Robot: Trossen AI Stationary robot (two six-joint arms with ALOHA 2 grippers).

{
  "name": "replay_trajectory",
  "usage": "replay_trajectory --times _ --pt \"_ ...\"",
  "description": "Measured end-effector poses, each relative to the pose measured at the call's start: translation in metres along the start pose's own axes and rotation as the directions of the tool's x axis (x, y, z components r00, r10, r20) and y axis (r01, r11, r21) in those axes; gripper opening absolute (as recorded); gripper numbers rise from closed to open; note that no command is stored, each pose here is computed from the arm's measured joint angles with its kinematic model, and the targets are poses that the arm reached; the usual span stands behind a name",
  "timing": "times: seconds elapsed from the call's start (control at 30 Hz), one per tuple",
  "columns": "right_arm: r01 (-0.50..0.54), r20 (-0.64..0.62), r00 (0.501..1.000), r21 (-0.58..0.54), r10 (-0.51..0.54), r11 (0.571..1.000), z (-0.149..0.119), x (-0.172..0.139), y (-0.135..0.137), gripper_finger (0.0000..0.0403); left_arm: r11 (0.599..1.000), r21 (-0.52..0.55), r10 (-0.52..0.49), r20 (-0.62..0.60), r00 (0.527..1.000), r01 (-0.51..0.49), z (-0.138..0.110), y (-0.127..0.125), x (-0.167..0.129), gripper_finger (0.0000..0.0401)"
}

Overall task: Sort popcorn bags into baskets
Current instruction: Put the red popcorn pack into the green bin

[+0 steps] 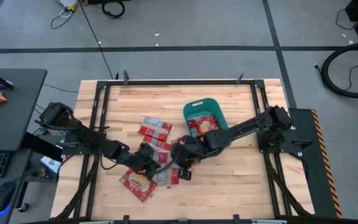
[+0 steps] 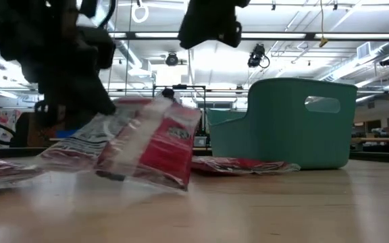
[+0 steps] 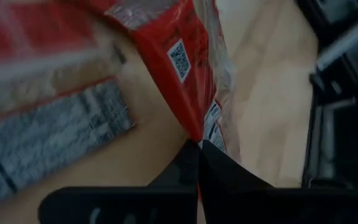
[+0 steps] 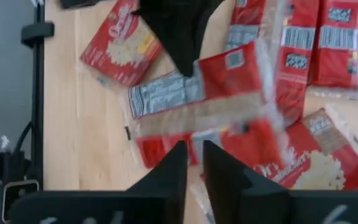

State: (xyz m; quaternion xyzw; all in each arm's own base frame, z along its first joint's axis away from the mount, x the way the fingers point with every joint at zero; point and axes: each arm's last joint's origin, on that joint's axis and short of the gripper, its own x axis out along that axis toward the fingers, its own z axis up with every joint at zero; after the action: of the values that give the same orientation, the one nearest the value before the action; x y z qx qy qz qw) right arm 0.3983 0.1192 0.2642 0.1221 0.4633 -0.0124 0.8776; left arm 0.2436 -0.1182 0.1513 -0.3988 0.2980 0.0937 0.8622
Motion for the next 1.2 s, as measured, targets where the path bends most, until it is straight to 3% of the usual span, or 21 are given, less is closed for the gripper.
replay_trajectory --times 0.2,0.47,0.8,1.0,1.2 --pt "-0.023 -0.002 1.0 0.013 0.023 1.0 0.007 0.001 -0.013 0.0139 0.979 0.204 -0.038 0.06 0.998 0.025 0.005 -0.008 -0.01 0.0001" --pt "0.003 0.008 1.0 -0.036 -0.002 0.999 0.012 0.001 -0.023 0.0203 0.952 0.304 -0.061 0.099 0.993 0.028 0.009 -0.012 -0.016 0.0001" --pt "0.072 0.038 0.997 -0.133 -0.068 0.988 0.013 0.001 -0.026 0.0197 0.917 0.398 -0.078 0.106 0.991 0.03 0.01 -0.013 -0.016 0.0001" --pt "-0.006 0.004 1.0 -0.131 0.006 0.991 0.016 0.001 -0.032 0.019 0.875 0.484 -0.092 0.143 0.986 0.011 0.013 -0.018 -0.017 0.0001" --pt "-0.052 -0.014 0.999 -0.11 0.051 0.993 0.017 0.002 -0.035 0.0173 0.814 0.576 -0.077 0.248 0.966 -0.083 0.023 -0.031 -0.019 0.0004"
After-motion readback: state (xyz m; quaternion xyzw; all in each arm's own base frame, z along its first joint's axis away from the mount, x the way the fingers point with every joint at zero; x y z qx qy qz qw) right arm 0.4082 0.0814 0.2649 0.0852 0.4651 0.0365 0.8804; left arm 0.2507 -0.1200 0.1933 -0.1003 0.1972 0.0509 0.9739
